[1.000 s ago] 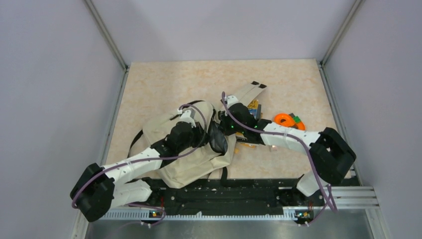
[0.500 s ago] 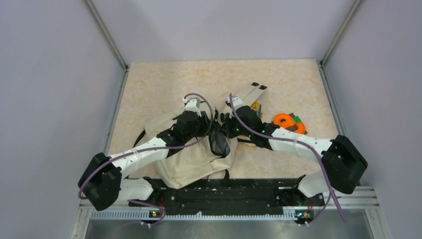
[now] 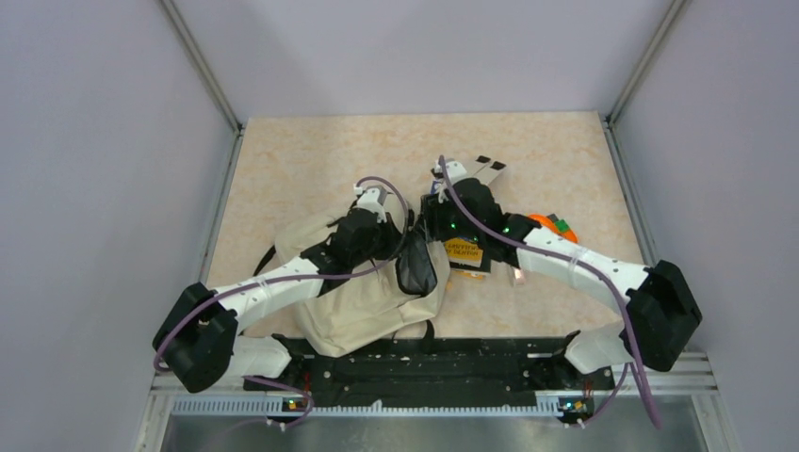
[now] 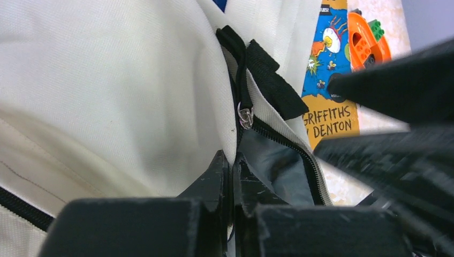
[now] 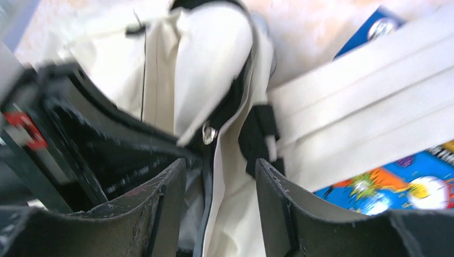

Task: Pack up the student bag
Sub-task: Unzip the student bag at the center of the board.

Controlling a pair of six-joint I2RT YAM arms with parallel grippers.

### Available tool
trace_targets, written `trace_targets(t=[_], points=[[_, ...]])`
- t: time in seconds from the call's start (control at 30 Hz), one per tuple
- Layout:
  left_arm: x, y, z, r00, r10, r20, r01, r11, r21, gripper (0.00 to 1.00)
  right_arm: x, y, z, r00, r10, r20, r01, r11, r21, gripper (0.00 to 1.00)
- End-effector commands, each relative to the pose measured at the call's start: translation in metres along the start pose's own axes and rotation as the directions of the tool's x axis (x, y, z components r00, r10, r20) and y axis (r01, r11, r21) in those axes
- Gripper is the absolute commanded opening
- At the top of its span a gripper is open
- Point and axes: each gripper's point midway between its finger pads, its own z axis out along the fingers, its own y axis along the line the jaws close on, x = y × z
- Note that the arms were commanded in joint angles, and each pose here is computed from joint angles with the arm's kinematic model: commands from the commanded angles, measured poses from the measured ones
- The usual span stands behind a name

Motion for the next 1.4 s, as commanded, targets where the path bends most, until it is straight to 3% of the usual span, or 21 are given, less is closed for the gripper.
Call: trace_targets(t=[0.0,0.4,1.07,1.1,1.23,1.37], points=[[-0.001,-0.021,-0.005,1.000,0.030,-0.005,-0.030,0.993,0.114,0.00,-0.057,-0.005,-0.002,0.995,-0.032,0.095,0.029,0.999,0.035,0.50],[0.006,-0.020,-0.008,1.000,0.019,-0.007,-0.018,0.990,0.137,0.00,-0.062,-0.007,0.042,0.998,-0.069,-0.009,0.070,0.996,0.056,0.42],[0.005,-0.021,-0.011,1.000,0.015,0.003,-0.016,0.989,0.146,0.00,-0.039,-0.003,0.060,0.995,-0.060,-0.075,0.060,0.998,0.002,0.27],[0.005,-0.021,-0.012,1.000,0.016,0.005,-0.017,0.989,0.146,0.00,-0.039,-0.003,0.060,0.995,-0.061,-0.074,0.062,0.998,0.003,0.25],[0.007,-0.020,-0.013,1.000,0.017,0.002,-0.017,0.989,0.148,0.00,-0.044,-0.004,0.060,0.996,-0.062,-0.062,0.063,0.998,0.012,0.00],[0.007,-0.019,-0.015,1.000,0.021,0.004,-0.022,0.989,0.149,0.00,-0.058,-0.001,0.052,0.997,-0.072,-0.021,0.072,0.997,0.010,0.00]])
